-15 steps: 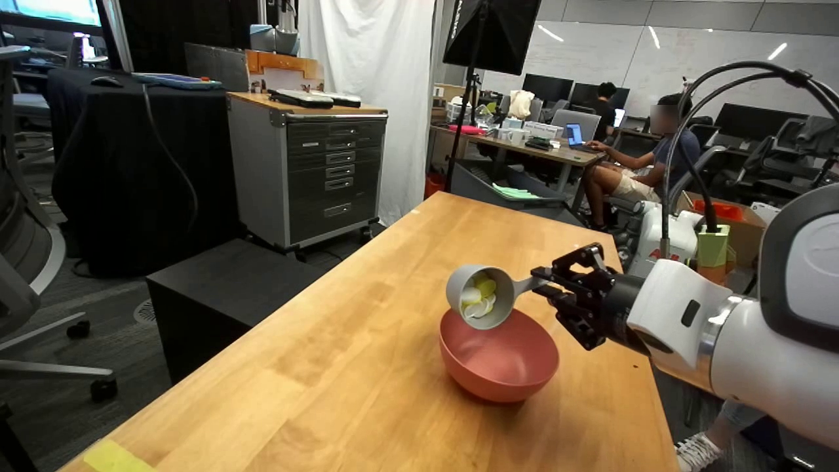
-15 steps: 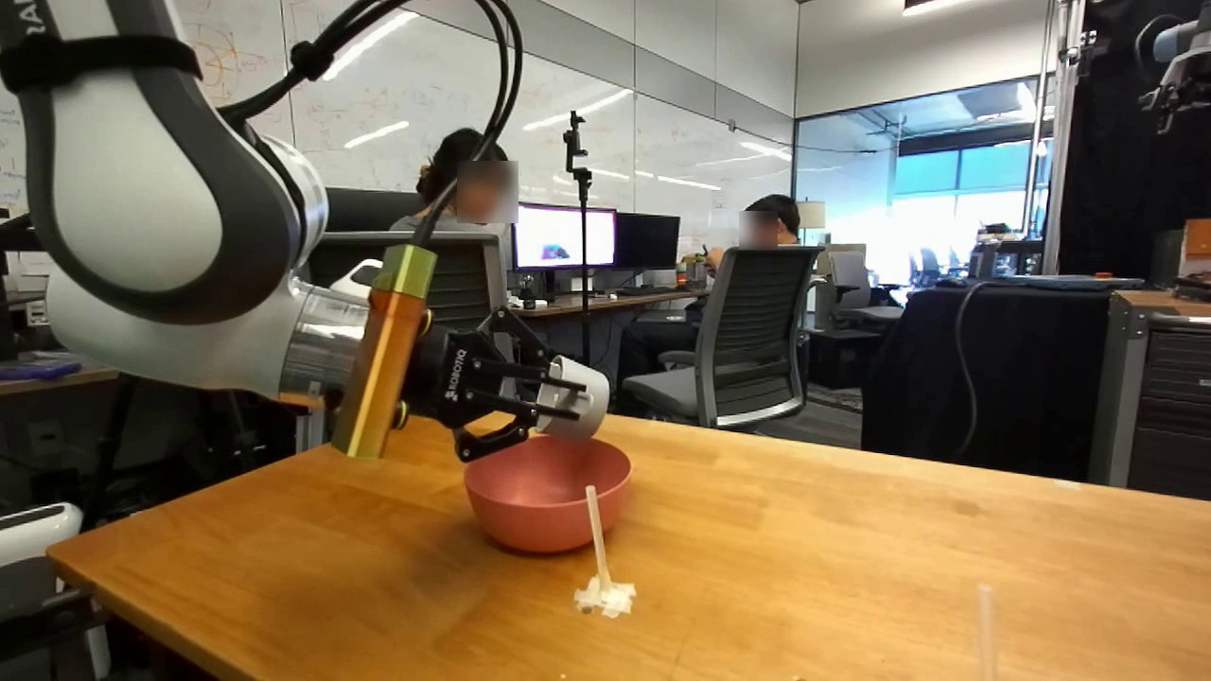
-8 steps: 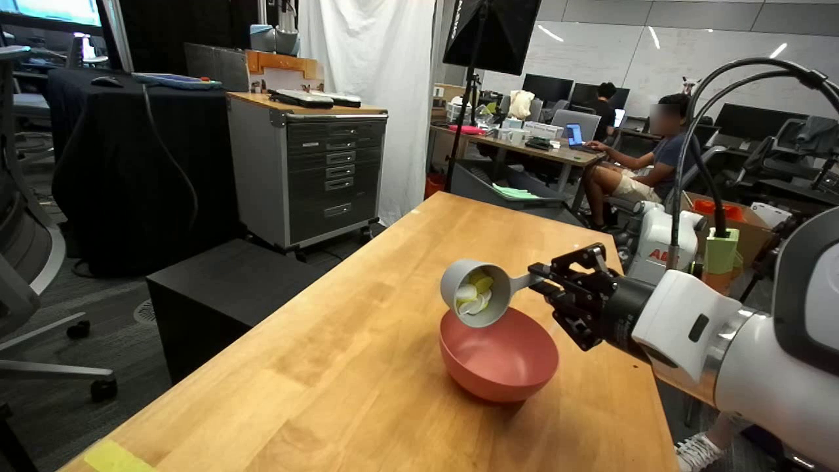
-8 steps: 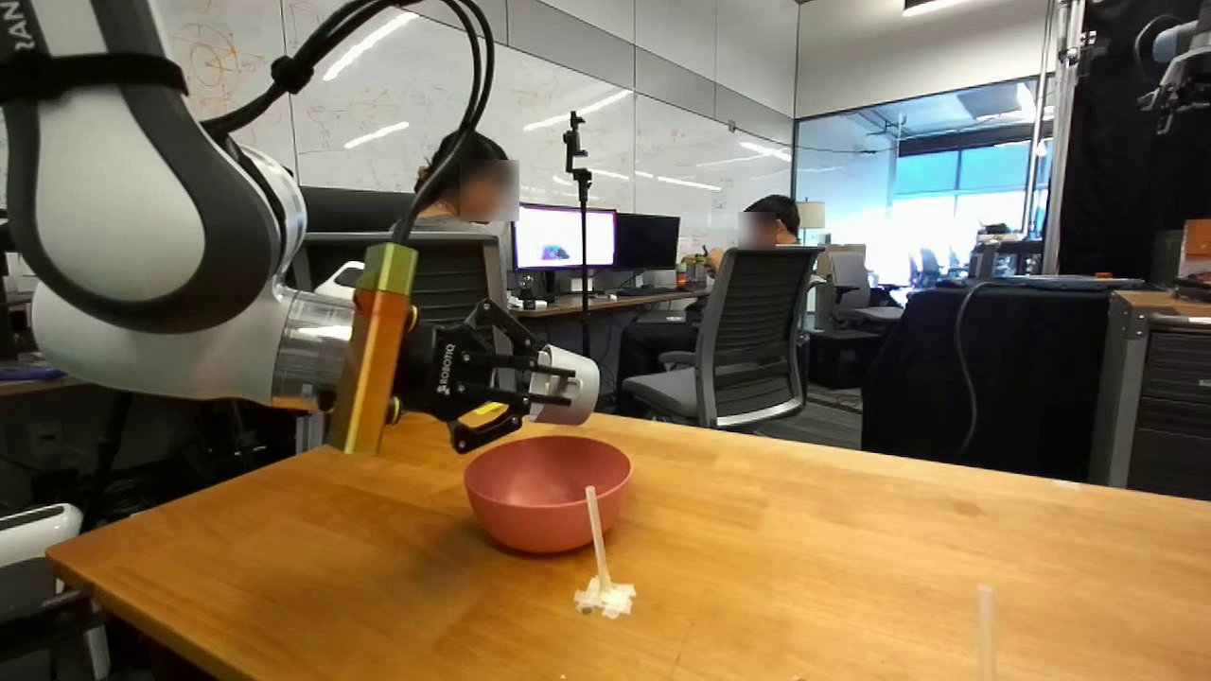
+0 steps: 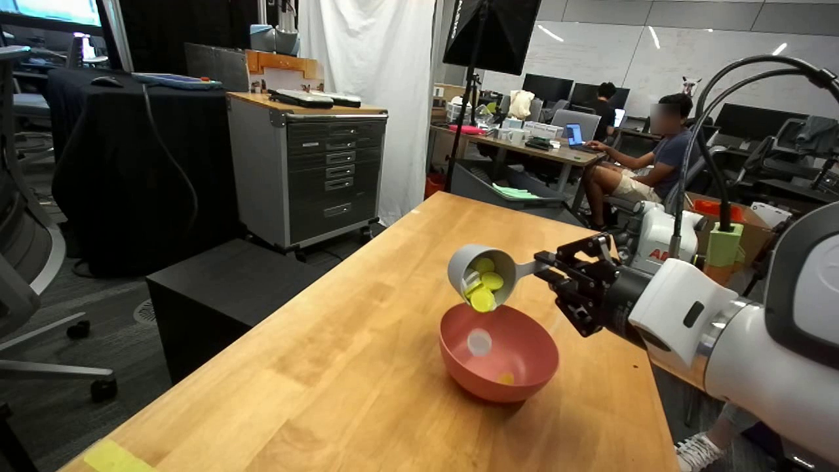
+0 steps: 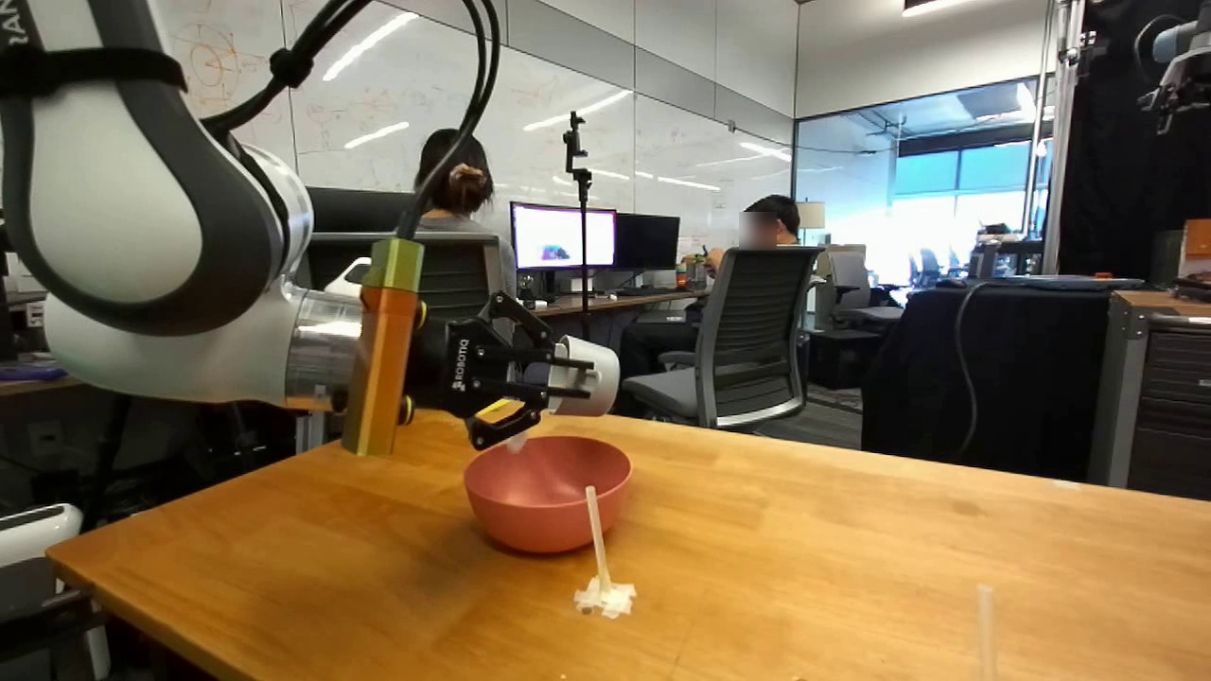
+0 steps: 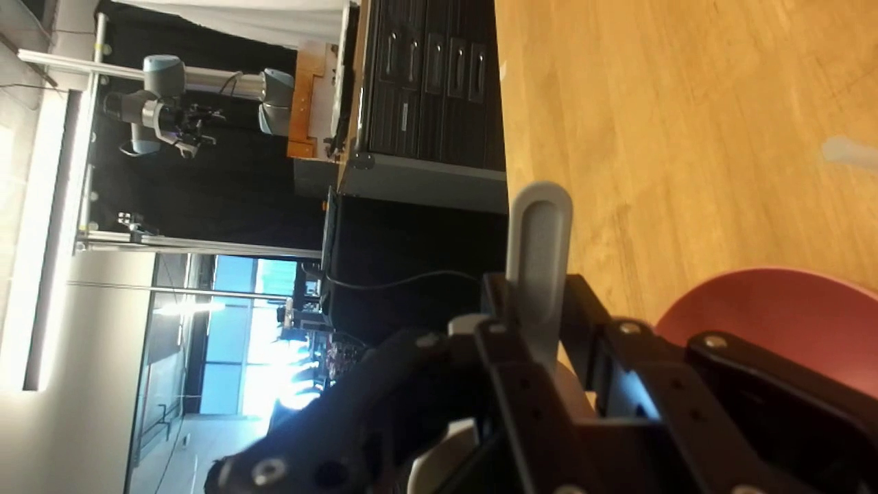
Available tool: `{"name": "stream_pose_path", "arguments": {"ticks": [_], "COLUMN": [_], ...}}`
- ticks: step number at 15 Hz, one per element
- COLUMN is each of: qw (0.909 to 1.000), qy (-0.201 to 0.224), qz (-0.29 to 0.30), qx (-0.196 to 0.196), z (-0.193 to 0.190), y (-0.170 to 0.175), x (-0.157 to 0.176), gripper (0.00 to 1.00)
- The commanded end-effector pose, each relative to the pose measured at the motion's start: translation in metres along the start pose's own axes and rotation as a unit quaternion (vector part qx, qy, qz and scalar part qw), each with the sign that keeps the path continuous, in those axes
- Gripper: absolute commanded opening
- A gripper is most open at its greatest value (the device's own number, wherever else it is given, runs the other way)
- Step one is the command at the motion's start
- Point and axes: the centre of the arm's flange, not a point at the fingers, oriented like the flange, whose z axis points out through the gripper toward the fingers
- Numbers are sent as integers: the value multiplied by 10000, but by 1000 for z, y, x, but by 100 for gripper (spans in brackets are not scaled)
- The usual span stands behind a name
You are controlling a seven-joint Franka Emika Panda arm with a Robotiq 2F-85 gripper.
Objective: Pour the contents in the grey measuring cup into the pink bowl
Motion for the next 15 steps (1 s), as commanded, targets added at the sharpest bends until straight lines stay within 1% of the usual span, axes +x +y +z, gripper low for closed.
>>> {"name": "stream_pose_path", "arguments": {"ticks": [1, 5, 15], "qw": [9995, 9988, 9949], "qy": [-113, -249, -442], "qz": [192, 248, 200], "qx": [-241, -348, -889], "z": [15, 22, 33], "y": [1, 3, 8], "x": [-28, -38, -50], "gripper": [6, 6, 6]}}
